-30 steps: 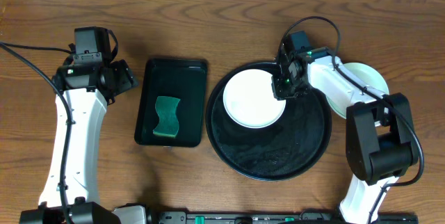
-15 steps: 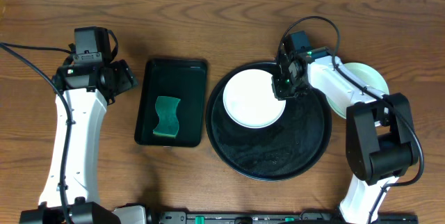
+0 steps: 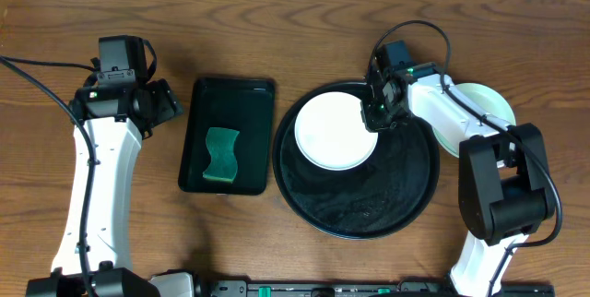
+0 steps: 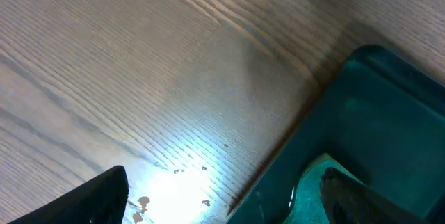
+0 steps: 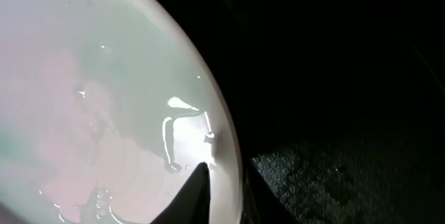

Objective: Clean dirty plates on tray and stack at the side

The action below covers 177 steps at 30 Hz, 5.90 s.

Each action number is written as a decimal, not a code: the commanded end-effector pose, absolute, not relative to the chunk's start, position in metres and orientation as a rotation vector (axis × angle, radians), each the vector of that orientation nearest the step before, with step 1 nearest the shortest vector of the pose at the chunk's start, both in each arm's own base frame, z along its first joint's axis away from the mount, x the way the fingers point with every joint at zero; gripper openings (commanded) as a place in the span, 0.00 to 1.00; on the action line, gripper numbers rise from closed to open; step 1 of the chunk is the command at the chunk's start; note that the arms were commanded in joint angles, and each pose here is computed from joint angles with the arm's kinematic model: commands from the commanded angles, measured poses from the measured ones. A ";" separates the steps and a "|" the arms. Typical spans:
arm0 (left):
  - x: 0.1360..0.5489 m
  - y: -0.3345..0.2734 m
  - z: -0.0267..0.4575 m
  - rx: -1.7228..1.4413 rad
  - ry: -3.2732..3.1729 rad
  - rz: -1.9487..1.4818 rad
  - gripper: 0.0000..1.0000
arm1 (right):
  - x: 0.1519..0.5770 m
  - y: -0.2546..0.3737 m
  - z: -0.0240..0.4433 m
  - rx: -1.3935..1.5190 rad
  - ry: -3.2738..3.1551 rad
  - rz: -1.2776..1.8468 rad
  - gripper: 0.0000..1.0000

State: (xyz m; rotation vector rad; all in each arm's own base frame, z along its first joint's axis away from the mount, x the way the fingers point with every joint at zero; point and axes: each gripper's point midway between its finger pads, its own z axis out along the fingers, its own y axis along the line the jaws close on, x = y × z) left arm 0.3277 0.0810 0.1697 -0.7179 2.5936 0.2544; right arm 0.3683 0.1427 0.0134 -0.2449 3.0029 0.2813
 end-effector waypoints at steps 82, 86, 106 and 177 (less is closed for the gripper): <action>0.327 0.084 0.171 -0.719 2.591 0.274 0.88 | 0.390 0.339 0.167 0.093 2.472 0.393 0.01; 0.327 0.084 0.171 -0.719 2.590 0.273 0.89 | 0.391 0.338 0.166 0.095 2.467 0.377 0.01; 0.327 0.084 0.171 -0.719 2.591 0.274 0.88 | 0.425 0.327 0.147 -0.100 2.331 0.087 0.01; 0.327 0.084 0.171 -0.719 2.591 0.274 0.89 | 0.401 0.399 0.255 -0.934 1.601 -0.662 0.01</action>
